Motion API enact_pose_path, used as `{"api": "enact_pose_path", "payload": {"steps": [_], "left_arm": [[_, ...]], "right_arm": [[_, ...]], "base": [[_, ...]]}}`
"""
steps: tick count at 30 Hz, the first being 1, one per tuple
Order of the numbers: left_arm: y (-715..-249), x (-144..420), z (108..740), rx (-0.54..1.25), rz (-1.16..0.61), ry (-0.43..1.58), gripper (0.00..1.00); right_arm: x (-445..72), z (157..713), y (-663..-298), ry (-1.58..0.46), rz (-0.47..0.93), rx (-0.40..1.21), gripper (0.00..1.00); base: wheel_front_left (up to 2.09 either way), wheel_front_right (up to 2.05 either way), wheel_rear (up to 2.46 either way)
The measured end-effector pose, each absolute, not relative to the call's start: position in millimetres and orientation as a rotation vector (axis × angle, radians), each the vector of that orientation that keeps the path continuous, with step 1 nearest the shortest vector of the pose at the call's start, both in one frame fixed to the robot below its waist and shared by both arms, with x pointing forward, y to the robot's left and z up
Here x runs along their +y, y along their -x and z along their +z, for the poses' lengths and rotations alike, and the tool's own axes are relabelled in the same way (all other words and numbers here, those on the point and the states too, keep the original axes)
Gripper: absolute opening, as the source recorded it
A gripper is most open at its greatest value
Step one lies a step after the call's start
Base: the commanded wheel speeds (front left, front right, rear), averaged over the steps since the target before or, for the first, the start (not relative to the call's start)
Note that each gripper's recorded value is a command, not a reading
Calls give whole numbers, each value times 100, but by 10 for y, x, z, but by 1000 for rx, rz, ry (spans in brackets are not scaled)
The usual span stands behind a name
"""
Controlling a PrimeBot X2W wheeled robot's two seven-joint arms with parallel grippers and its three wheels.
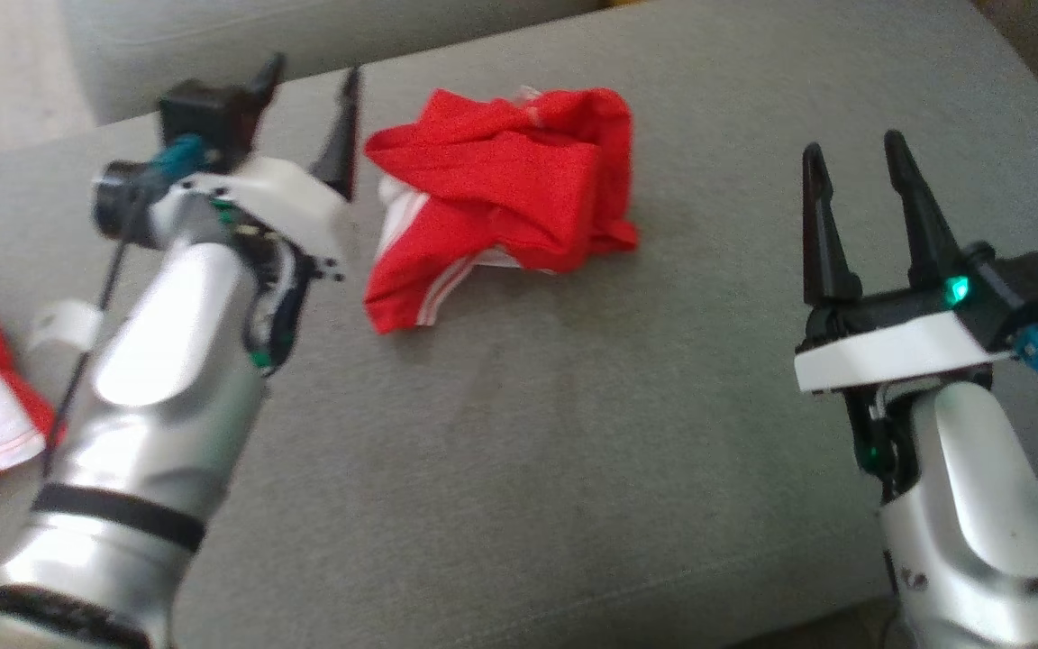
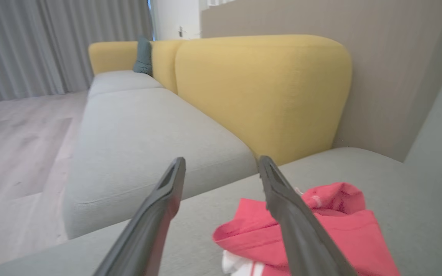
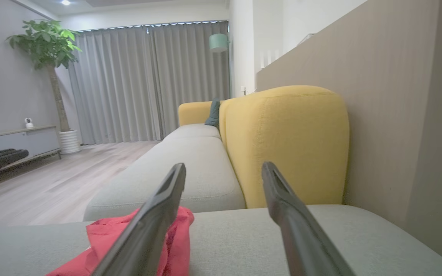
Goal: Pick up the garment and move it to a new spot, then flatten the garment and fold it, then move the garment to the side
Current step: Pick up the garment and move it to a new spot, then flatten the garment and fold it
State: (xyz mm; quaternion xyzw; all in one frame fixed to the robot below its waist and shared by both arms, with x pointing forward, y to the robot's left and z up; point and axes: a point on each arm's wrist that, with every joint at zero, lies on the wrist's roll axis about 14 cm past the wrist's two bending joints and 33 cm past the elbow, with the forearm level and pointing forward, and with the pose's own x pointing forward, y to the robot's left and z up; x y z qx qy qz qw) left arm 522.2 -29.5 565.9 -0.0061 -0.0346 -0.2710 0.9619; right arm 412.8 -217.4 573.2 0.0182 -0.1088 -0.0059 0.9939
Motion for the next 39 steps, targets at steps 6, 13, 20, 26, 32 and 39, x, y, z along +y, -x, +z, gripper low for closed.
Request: {"api": "enact_pose_path", "payload": {"steps": [6, 13, 20, 26, 32, 39], "left_arm": [[-5065, 691, 5608, -99, -366, -111, 100], [-4250, 1369, 5202, -41, -235, -158, 100], [-3487, 1584, 5095, -47, -88, -16, 100], [-3252, 1522, 5107, -65, -60, 25, 100], [-3207, 1538, 5120, -76, -57, 7, 100], [-3196, 1501, 5120, -81, -59, 13, 100]], "right_arm": [[-1923, 5566, -4081, -50, 45, -178, 100], [-1583, 5310, -3867, -77, 129, -112, 100], [-1436, 5203, -3711, -113, 167, -86, 100], [-1406, 5137, -3674, -115, 175, -67, 100], [-1405, 5144, -3677, -115, 175, -69, 100], [-1395, 5139, -3680, -115, 178, -67, 100]], "base": [[0, 0, 0], [0, 0, 0], [0, 0, 0], [0, 0, 0], [0, 0, 0], [0, 0, 0]]}}
